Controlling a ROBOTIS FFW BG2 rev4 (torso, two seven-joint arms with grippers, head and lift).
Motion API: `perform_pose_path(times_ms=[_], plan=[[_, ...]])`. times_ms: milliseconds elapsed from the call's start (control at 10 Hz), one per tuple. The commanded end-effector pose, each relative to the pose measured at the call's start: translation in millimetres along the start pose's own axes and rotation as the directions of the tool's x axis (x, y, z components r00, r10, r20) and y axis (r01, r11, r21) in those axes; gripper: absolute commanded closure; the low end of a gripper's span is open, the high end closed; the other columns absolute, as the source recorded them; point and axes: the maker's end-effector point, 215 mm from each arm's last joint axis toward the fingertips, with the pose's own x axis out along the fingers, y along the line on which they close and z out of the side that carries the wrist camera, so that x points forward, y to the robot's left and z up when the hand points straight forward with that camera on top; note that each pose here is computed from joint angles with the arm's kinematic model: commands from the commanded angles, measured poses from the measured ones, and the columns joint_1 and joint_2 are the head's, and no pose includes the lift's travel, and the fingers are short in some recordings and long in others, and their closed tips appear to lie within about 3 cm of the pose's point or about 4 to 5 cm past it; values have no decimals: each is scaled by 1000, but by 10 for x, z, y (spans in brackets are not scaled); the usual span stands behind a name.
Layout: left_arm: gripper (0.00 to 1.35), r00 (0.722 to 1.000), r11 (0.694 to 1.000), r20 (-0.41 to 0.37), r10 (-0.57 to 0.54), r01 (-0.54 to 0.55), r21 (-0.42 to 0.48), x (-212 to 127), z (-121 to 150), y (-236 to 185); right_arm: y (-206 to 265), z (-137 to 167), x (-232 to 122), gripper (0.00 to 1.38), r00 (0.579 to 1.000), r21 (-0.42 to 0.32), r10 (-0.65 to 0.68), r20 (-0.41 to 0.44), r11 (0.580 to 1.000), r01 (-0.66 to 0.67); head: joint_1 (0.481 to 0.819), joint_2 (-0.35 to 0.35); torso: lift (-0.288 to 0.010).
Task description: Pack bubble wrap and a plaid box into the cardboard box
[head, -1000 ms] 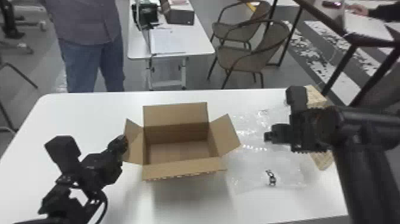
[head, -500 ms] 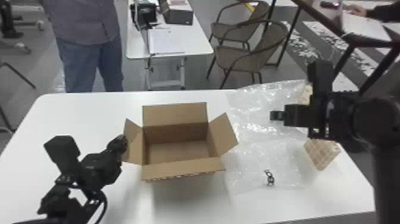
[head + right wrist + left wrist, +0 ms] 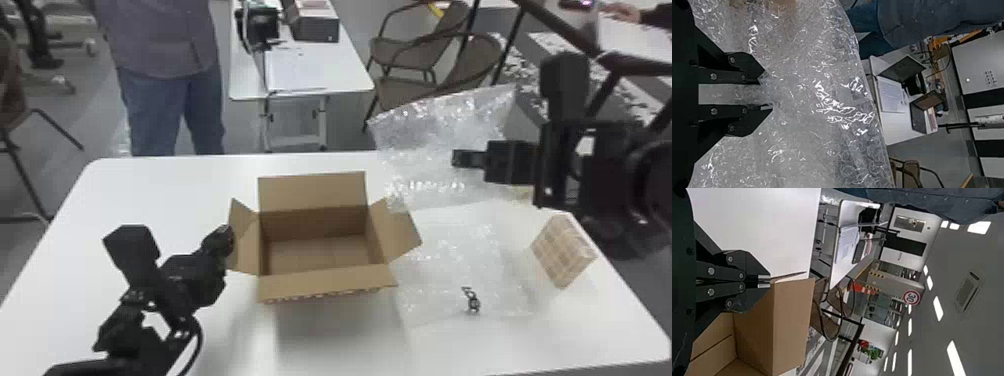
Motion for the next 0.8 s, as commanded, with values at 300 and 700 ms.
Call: perform_pose_path(times_ms=[300, 700], plan=[[1207, 1000, 1000, -1, 2, -2, 5, 15, 7, -2, 764, -278, 592, 995, 972, -1, 219, -85, 975, -220, 695, 20, -73], [1207, 1000, 1000, 8, 16, -16, 10, 7, 26, 27, 1160, -333, 765, 995, 931, -4, 351, -97, 936, -353, 695, 100, -73]])
